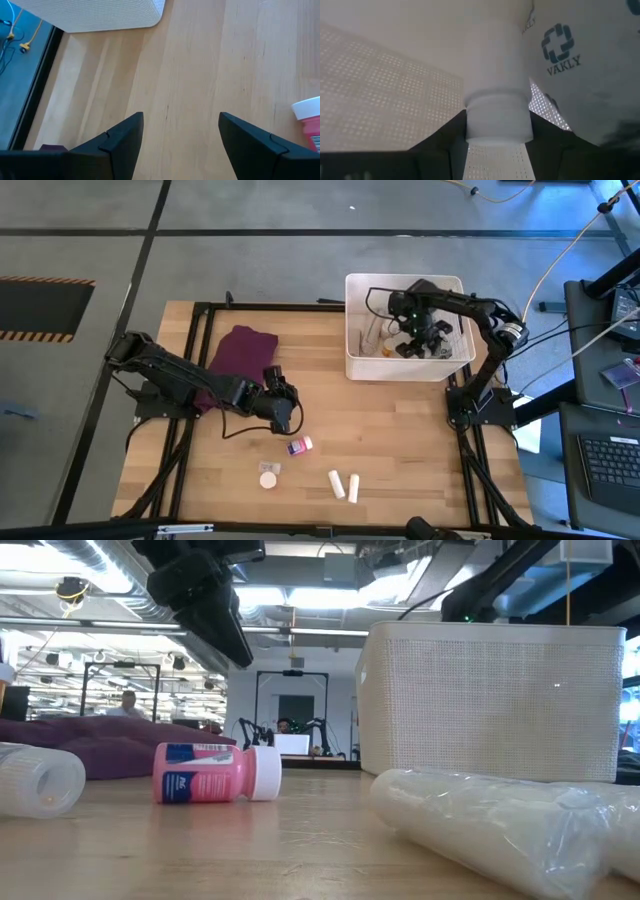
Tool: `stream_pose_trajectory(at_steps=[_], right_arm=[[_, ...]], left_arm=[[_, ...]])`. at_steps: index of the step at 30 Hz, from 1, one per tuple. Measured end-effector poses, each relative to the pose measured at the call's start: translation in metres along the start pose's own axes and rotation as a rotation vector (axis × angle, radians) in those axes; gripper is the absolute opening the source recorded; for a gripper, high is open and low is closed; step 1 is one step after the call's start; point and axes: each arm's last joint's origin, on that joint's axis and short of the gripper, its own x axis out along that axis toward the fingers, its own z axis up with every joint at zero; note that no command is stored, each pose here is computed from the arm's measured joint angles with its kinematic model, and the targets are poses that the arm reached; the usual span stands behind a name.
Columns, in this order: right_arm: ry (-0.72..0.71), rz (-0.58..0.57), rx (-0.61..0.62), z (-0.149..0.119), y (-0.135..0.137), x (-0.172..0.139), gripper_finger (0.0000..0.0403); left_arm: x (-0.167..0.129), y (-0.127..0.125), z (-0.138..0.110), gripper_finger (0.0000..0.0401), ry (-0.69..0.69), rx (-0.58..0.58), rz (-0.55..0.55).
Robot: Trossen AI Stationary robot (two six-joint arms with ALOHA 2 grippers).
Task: Pick & place medical supplies in basket/bin
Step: Put the white pill bottle into the white bin, then put the right white rolled gauze into the white bin
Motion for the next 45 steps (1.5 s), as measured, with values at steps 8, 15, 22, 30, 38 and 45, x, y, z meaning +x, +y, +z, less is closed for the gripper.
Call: stream_pose_trajectory(at_steps=[8,15,22,30,38,45], right_arm=[[-0.029,0.005,-0.045,0.003,0.001,0.001,0.0162],[-0.029,0.005,-0.057,0.003,0.001,0.001,0.0195],[-0.03,0.004,-0.065,0.003,0.001,0.001,0.0231],[-0.029,0.004,-0.066,0.003,0.001,0.001,0.0241],[-0.1,0.017,-0.044,-0.001,0.002,-0.023,0.0241],[-0.415,0.081,-0.054,-0.034,0.002,-0.094,0.0241]], left_arm=[[0.0,0.0,0.0,0.0251,0.0,0.0,-0.001],[0.0,0.0,0.0,0.0251,0.0,0.0,-0.001],[0.0,0.0,0.0,0.0251,0.001,0.0,-0.001],[0.0,0.0,0.0,0.0251,0.001,0.0,-0.002],[0.0,0.001,0.0,0.0251,-0.007,0.077,0.033],[0.0,0.001,0.0,0.0251,-0.01,0.078,0.047]])
